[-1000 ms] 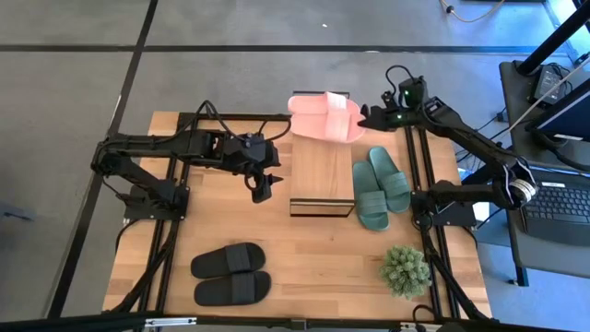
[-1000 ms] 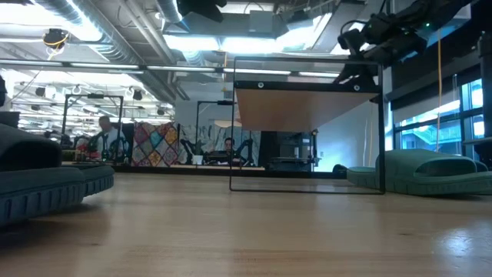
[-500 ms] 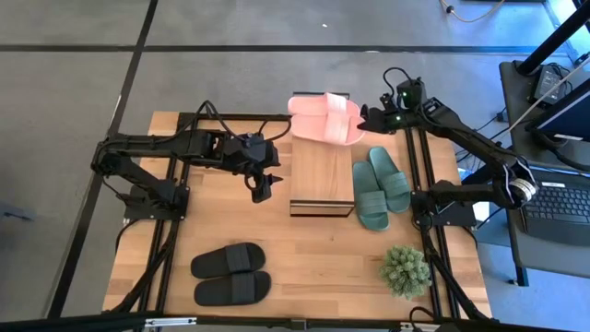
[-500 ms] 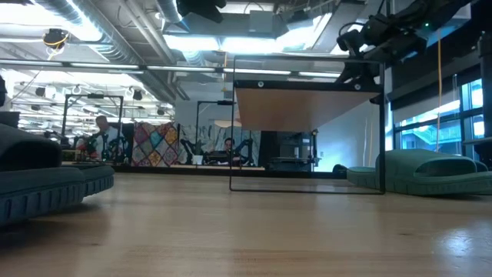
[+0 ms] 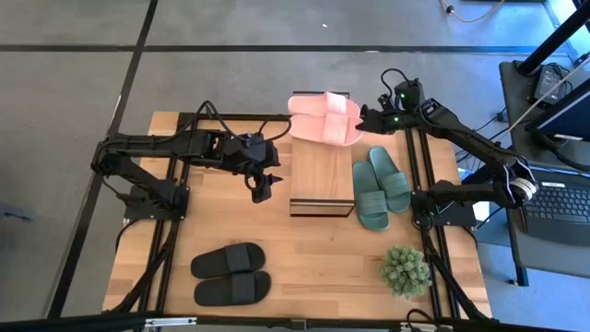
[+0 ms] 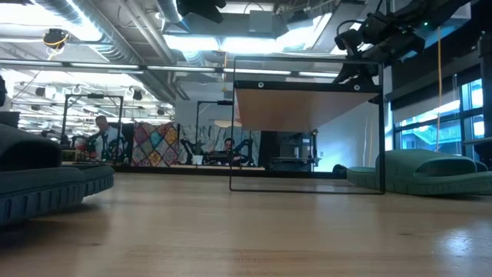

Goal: Pick and place slides into the shelf
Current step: Put the pink slide on the shelf

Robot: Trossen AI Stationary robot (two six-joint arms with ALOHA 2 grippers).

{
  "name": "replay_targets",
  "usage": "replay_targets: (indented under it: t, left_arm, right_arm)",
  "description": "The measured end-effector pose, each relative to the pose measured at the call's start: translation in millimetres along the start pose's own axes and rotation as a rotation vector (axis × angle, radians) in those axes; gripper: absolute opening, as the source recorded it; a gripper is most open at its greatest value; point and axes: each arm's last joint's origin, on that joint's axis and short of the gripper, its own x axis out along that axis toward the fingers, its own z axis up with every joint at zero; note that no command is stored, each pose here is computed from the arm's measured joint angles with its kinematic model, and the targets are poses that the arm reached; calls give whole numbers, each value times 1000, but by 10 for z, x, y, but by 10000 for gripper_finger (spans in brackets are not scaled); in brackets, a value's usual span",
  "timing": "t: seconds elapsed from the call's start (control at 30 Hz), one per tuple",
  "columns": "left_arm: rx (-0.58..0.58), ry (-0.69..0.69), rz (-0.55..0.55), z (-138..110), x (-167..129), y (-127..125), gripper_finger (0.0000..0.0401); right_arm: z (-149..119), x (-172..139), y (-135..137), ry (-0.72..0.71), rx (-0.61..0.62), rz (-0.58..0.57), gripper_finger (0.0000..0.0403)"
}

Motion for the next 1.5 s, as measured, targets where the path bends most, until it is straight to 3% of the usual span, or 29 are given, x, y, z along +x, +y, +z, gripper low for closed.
replay_targets:
  t: [0.47, 1.03, 1.33, 1.5]
  left_arm:
    - [-4, 0, 0, 0, 1, 0, 195]
    - [-4, 0, 0, 0, 1, 0, 195]
    - [-4, 0, 0, 0, 1, 0, 195]
    - [-4, 0, 0, 0, 1, 0, 195]
  right_arm:
    - [-10, 12, 5, -10, -69, -26, 78]
    - [-4, 11, -4, -26, -125, -52, 87]
    - [-3, 11, -5, -29, -121, -57, 180]
    - [17, 9, -20, -78, -150, -124, 224]
